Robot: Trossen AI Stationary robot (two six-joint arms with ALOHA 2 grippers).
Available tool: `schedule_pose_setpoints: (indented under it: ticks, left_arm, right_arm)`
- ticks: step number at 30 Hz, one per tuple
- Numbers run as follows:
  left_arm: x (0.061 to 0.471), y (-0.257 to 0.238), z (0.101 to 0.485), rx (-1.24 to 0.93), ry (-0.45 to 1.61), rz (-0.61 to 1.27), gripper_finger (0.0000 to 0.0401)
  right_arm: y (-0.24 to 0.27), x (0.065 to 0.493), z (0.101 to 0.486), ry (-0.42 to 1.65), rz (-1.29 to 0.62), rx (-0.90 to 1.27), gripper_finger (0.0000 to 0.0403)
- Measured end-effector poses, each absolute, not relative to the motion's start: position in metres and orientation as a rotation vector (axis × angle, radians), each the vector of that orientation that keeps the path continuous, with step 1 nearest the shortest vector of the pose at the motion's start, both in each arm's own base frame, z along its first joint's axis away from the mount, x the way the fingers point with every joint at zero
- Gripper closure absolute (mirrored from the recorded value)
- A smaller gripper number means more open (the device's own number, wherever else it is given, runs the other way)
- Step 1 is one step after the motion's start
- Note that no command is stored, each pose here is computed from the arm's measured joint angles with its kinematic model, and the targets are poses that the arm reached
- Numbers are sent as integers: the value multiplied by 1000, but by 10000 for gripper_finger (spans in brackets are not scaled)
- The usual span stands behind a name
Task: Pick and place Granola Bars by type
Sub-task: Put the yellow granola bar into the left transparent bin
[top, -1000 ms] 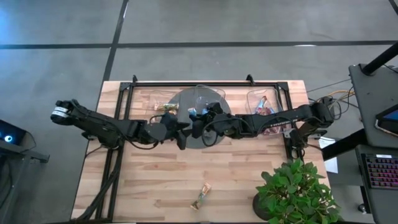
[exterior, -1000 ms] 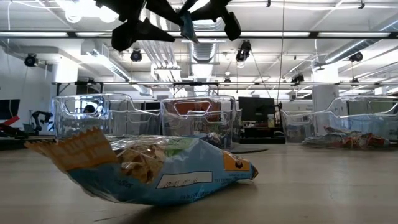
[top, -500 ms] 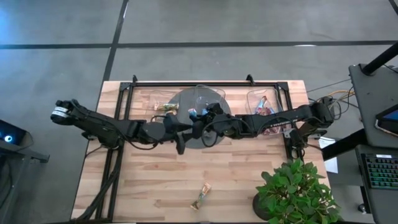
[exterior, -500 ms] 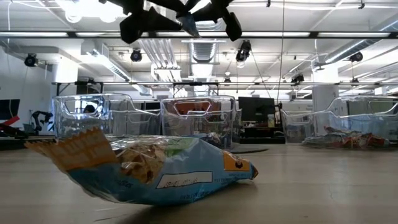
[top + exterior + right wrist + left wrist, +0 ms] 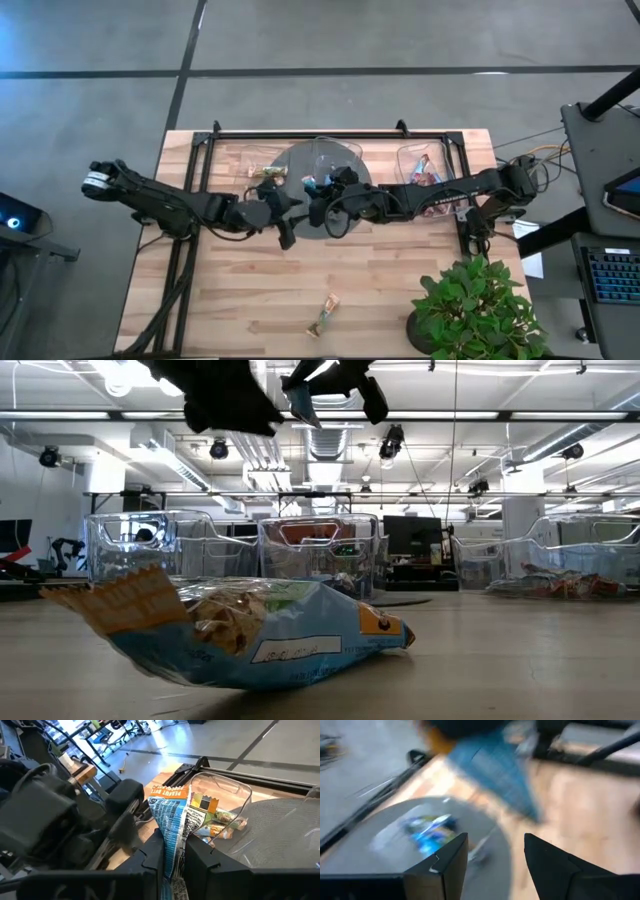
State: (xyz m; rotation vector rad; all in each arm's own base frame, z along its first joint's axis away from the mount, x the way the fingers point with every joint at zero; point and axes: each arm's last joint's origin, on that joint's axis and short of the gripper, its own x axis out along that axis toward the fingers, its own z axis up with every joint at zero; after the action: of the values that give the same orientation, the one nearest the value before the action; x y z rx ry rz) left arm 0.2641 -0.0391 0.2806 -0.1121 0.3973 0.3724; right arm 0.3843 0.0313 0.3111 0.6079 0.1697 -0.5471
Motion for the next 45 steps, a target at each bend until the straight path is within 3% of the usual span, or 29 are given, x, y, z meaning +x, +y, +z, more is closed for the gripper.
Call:
schedule_pose_setpoints:
  ticks: [10,24,31,45]
  left_arm:
    - [262,-36,278,-153,397,480,224]
    - [270,-41,293,-160,262,315,224]
    - [268,-36,277,-279,274,346,224]
    - [262,-32,252,-383,82,276,224]
  right_arm:
    - [31,384,310,205,-521,563,360]
    - [29,382,308,260,-557,379,360]
    - [35,383,311,237,-544,331,360]
    - [42,381,320,189,-506,331,360]
